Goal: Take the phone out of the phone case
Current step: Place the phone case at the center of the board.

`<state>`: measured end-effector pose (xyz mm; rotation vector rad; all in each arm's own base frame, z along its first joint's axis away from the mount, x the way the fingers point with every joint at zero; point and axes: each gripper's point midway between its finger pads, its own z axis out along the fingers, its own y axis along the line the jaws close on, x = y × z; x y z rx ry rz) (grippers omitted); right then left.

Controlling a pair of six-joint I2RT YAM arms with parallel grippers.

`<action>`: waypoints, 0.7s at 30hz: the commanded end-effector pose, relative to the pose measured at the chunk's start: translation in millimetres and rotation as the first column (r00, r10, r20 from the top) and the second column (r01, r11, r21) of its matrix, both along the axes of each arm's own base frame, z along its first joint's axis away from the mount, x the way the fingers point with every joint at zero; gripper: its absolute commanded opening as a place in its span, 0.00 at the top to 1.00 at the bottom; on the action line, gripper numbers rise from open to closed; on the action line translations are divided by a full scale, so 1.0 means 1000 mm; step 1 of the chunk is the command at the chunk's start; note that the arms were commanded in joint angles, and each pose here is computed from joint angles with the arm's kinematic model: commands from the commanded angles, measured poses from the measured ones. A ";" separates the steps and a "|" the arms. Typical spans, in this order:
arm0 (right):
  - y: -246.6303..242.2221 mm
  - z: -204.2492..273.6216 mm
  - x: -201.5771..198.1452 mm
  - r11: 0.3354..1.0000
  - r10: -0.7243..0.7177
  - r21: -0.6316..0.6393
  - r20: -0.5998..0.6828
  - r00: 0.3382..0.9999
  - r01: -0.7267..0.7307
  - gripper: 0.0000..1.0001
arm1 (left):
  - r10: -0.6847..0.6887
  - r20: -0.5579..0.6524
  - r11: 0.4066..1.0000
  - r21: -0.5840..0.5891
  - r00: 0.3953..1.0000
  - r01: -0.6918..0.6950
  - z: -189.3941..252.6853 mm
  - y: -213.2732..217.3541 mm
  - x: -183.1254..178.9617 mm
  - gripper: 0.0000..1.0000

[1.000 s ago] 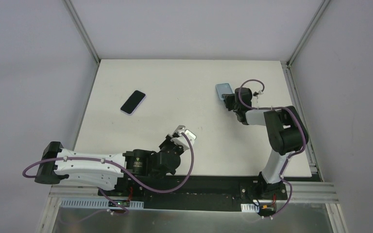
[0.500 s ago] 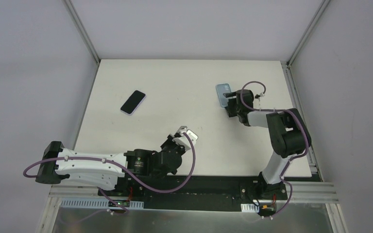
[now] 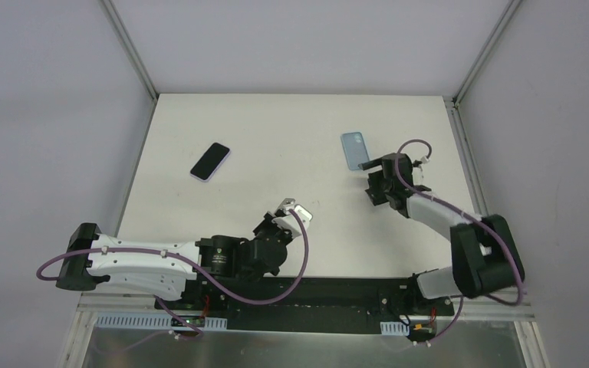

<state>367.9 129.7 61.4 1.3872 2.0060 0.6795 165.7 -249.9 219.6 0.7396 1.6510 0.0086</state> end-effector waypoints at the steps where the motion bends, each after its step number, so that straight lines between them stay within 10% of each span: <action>1: 0.011 0.054 -0.040 0.982 0.155 -0.126 0.104 0.982 -0.141 0.11 | 0.041 0.043 0.997 -0.072 0.998 -0.038 0.031 -0.001 0.006 1.00; 5: 0.025 0.096 -0.077 0.959 0.260 -0.162 0.187 0.947 -0.231 0.01 | -0.002 0.080 1.000 -0.004 0.997 0.003 0.037 -0.003 0.008 1.00; 13: 0.085 0.151 -0.148 0.808 0.500 0.166 0.316 0.806 -0.566 0.00 | -0.403 0.200 0.910 0.186 0.893 0.369 0.036 -0.027 -0.014 1.00; 21: 0.106 0.184 -0.174 0.682 0.554 0.339 0.339 0.760 -0.648 0.01 | -0.472 0.454 0.848 0.468 0.756 0.249 0.063 -0.027 -0.002 1.00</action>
